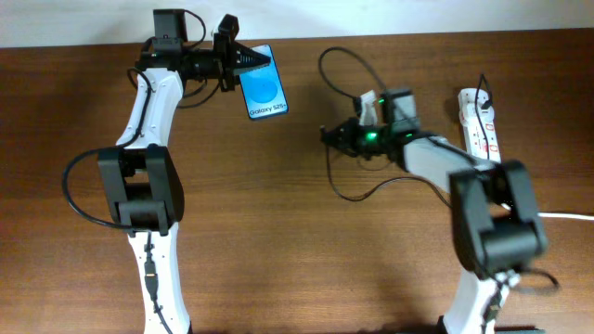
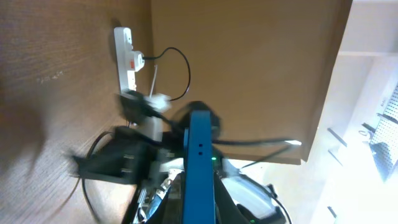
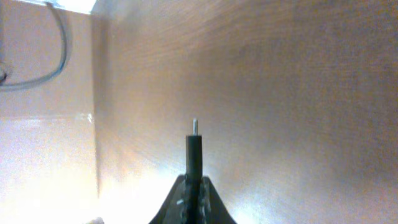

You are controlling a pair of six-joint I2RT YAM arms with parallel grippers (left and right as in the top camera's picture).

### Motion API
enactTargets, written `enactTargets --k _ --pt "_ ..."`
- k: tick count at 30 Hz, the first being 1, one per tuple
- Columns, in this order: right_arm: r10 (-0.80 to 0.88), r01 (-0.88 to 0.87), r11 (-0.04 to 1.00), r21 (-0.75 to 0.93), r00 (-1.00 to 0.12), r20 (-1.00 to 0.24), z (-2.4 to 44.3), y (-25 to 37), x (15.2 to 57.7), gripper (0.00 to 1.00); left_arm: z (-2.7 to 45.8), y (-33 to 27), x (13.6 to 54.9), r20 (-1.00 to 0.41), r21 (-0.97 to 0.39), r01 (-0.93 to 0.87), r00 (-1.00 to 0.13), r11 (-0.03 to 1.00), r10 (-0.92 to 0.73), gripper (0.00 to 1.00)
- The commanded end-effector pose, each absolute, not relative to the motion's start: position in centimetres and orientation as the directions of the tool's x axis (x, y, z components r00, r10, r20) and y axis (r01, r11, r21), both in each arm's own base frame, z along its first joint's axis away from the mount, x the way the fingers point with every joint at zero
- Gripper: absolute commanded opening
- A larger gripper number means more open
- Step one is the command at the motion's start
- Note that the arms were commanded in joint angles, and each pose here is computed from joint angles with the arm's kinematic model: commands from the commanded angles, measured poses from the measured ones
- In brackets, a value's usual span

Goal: Plug charger to phone and switch on socket
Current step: 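Grasp the black USB-C cable plug with the right gripper, then carry the cable plug up toward the phone's bottom port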

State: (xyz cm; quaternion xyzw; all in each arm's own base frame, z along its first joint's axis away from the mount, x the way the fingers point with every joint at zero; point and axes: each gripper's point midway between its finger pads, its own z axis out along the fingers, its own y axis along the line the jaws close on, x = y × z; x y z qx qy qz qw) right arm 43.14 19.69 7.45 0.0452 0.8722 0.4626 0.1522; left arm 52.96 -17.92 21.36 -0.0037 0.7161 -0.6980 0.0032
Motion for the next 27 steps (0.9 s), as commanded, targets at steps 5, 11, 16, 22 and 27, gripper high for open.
enactTargets --k 5,11,16,22,27 --pt "-0.057 -0.427 0.529 0.733 -0.880 -0.472 18.0 19.4 35.3 0.04 23.1 -19.4 51.7 -0.039 -0.999 0.039 -0.998 -0.004 0.046 0.00" --pt "-0.111 -0.423 0.435 0.795 -0.901 -0.419 19.9 22.5 32.0 0.04 23.3 -22.7 50.5 -0.072 -0.997 0.071 -0.992 -0.010 0.108 0.00" --pt "-0.067 -0.385 0.417 0.824 -0.917 -0.394 20.9 24.3 32.5 0.04 23.3 -23.7 50.1 -0.077 -0.997 0.076 -0.989 -0.012 0.128 0.00" --pt "0.013 -0.283 0.441 0.852 -0.947 -0.321 21.1 24.8 33.5 0.04 23.6 -23.4 50.5 -0.130 -0.991 0.129 -0.984 -0.018 0.120 0.00" --pt "0.083 -0.224 0.441 0.869 -0.954 -0.288 21.9 27.5 34.0 0.04 23.9 -23.0 51.1 -0.170 -0.985 0.170 -0.980 -0.017 0.107 0.00"
